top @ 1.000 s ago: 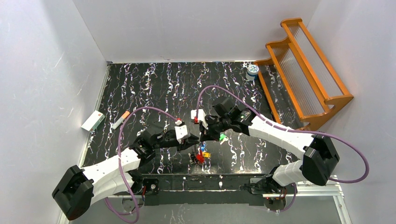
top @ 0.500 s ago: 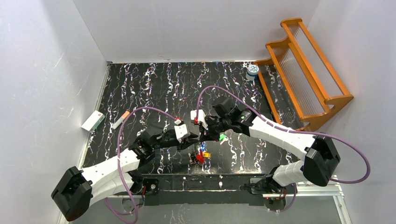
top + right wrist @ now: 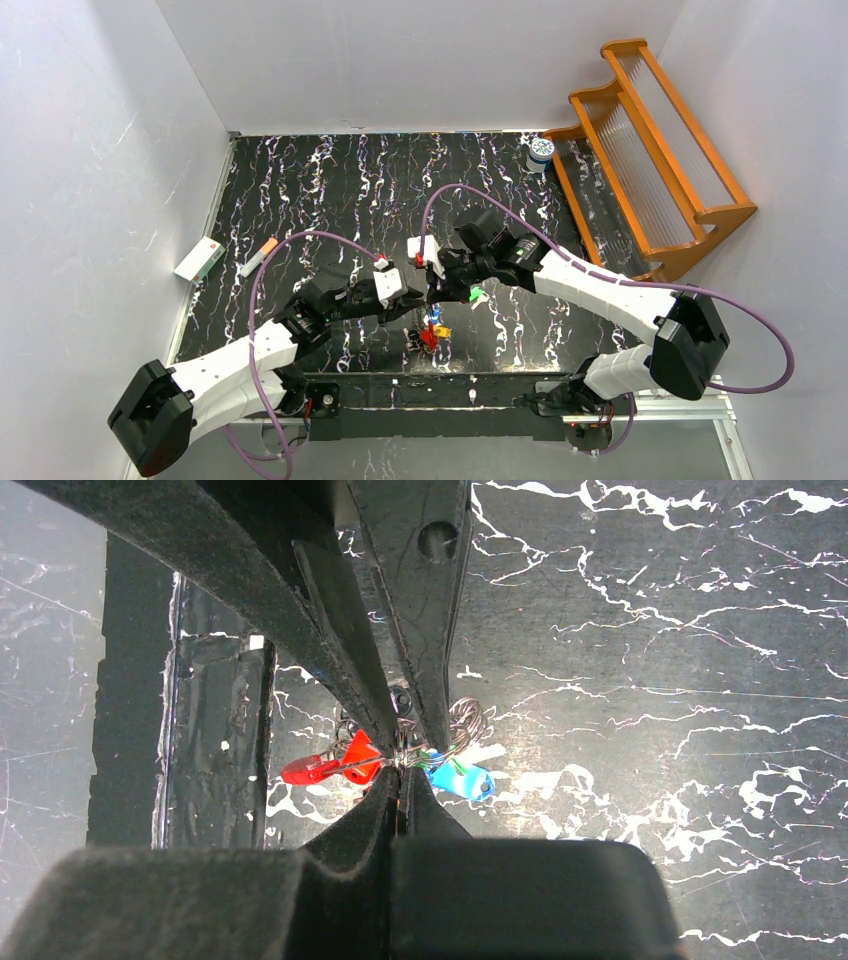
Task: Put the keys on the keyring
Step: Adjust the key on the keyring.
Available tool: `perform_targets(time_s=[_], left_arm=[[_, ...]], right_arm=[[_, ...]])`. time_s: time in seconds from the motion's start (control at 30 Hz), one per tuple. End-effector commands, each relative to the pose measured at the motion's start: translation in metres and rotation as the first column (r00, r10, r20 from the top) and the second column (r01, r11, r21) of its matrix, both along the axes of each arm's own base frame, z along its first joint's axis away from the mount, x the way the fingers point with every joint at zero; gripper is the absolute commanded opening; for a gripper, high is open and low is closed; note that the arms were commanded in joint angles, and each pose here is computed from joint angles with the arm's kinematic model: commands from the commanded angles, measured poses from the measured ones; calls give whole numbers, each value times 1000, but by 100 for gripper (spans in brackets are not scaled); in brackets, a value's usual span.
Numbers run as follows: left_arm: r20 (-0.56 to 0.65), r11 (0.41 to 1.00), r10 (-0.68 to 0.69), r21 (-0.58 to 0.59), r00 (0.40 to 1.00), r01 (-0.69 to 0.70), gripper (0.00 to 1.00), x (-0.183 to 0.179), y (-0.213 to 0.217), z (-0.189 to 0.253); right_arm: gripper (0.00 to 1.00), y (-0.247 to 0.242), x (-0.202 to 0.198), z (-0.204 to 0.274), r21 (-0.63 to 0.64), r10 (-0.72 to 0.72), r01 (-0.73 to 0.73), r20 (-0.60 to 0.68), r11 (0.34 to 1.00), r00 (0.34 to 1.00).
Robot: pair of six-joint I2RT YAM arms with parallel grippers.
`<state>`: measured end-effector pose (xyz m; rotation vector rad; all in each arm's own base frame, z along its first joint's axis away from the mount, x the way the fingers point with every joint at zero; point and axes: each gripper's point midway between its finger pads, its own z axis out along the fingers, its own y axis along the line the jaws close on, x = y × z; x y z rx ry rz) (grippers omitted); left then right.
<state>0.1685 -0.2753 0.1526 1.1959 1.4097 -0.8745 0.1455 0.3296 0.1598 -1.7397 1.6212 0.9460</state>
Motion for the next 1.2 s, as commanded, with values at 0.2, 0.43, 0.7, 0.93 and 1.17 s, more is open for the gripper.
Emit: perform_targets(time_s=[0.2, 0.43, 0.7, 0.93, 1.17], left_arm=[[20, 1000, -7, 9, 1000, 7, 13, 2, -2, 3], [19, 1000, -6, 17, 1000, 6, 0, 4, -3, 1], [37, 999, 46, -22, 998, -45, 0, 7, 2, 8], [41, 982, 127, -149, 991, -119, 0, 9, 10, 20], [75, 947, 151, -297, 986, -123, 0, 4, 16, 41]], right_arm=[[1, 12, -3, 40, 109, 39, -46, 62, 993, 997], [1, 14, -2, 40, 116, 43, -51, 68, 992, 997], [21, 18, 0, 54, 236, -5, -21, 109, 972, 994], [56, 11, 2, 66, 344, -59, 21, 100, 939, 993], [63, 8, 2, 78, 416, -45, 28, 32, 909, 998]])
